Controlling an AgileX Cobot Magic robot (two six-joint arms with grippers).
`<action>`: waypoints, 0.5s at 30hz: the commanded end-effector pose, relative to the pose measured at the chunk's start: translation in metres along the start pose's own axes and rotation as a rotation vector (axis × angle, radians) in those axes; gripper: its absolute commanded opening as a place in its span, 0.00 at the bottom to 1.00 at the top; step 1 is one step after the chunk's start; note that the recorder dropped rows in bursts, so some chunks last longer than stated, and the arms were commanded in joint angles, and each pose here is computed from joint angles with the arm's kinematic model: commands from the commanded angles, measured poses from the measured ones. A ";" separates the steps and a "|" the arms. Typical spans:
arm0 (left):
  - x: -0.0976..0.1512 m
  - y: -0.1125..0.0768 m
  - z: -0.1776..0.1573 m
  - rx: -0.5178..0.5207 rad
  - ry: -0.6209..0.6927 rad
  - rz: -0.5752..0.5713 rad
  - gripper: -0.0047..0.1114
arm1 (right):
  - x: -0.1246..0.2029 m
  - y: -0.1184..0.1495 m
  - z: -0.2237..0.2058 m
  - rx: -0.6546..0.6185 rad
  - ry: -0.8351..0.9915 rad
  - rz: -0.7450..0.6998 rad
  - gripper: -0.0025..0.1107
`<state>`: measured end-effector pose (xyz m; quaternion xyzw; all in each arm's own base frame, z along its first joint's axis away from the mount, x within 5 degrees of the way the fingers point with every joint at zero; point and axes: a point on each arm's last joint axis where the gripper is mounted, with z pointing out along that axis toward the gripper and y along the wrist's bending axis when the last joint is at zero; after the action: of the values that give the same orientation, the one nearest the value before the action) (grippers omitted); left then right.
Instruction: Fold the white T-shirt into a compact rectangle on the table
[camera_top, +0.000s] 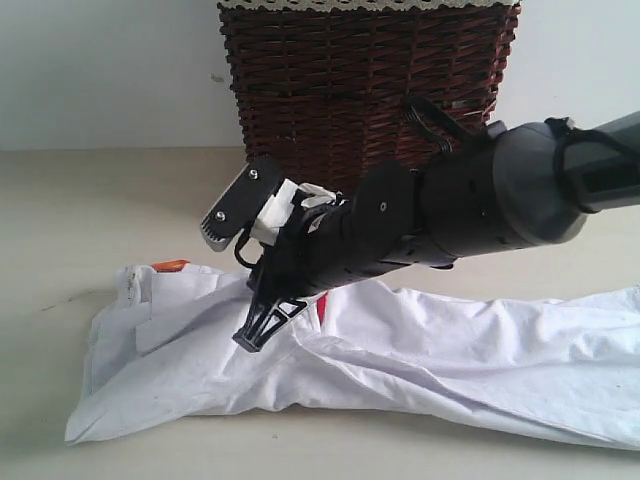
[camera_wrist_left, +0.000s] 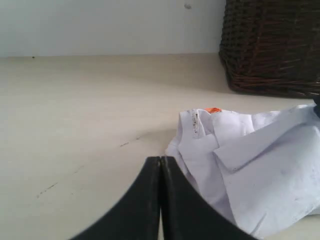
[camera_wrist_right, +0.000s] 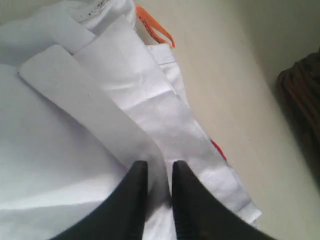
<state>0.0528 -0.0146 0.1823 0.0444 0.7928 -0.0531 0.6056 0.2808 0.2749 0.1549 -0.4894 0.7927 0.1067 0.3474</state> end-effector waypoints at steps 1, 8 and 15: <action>0.000 0.001 0.000 -0.007 -0.009 -0.002 0.04 | 0.002 -0.007 0.008 0.046 -0.014 0.007 0.34; 0.000 0.001 0.000 -0.007 -0.009 -0.002 0.04 | -0.007 -0.014 0.004 0.121 -0.079 0.005 0.45; 0.000 0.001 0.000 -0.007 -0.009 -0.002 0.04 | -0.025 -0.016 -0.017 0.101 -0.125 0.020 0.45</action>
<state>0.0528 -0.0146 0.1823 0.0444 0.7928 -0.0531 0.6056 0.2939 0.2765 0.1788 -0.4575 0.7736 0.0851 0.4301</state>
